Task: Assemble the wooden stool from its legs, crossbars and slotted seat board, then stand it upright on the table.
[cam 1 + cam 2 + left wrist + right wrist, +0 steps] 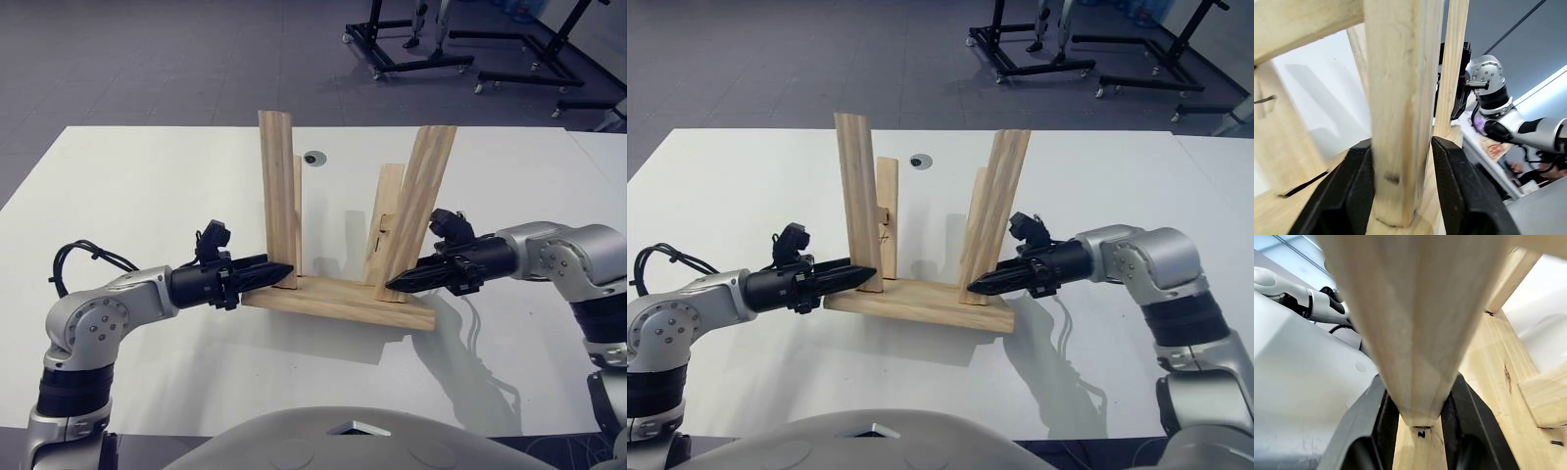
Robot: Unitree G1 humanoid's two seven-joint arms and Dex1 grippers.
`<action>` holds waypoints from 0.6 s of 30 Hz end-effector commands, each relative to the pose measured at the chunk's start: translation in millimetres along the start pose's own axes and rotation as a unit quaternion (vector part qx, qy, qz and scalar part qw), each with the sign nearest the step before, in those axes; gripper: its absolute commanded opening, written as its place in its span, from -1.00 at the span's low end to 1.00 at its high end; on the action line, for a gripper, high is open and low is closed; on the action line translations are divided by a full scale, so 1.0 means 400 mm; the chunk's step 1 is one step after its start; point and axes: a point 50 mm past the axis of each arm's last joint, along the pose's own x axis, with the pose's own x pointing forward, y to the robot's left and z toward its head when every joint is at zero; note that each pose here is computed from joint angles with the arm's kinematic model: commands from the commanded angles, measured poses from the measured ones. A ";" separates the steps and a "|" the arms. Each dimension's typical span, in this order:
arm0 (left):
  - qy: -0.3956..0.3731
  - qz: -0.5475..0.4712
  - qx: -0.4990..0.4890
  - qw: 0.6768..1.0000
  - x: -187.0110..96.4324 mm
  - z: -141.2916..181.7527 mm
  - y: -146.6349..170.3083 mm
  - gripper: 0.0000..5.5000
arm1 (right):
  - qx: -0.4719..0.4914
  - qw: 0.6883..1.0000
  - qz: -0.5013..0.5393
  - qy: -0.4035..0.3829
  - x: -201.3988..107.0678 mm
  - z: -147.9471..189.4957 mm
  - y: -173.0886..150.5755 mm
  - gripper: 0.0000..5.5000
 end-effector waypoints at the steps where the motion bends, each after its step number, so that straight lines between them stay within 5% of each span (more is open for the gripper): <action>1: -0.006 -0.036 -0.032 0.999 0.022 -0.013 -0.001 -0.09 | 0.040 0.999 0.007 -0.005 0.021 0.012 -0.022 -0.63; 3: -0.005 -0.035 -0.038 0.999 0.030 -0.026 0.005 0.05 | 0.050 0.999 -0.012 -0.017 0.016 0.030 -0.042 -0.63; 15: -0.100 -0.072 -0.071 0.990 -0.043 0.081 0.020 0.78 | 0.068 0.996 -0.034 -0.047 -0.014 0.044 -0.062 0.29; 18: -0.108 -0.046 -0.077 0.990 -0.072 0.080 0.037 0.91 | 0.051 0.993 -0.056 -0.085 -0.034 0.082 -0.077 0.30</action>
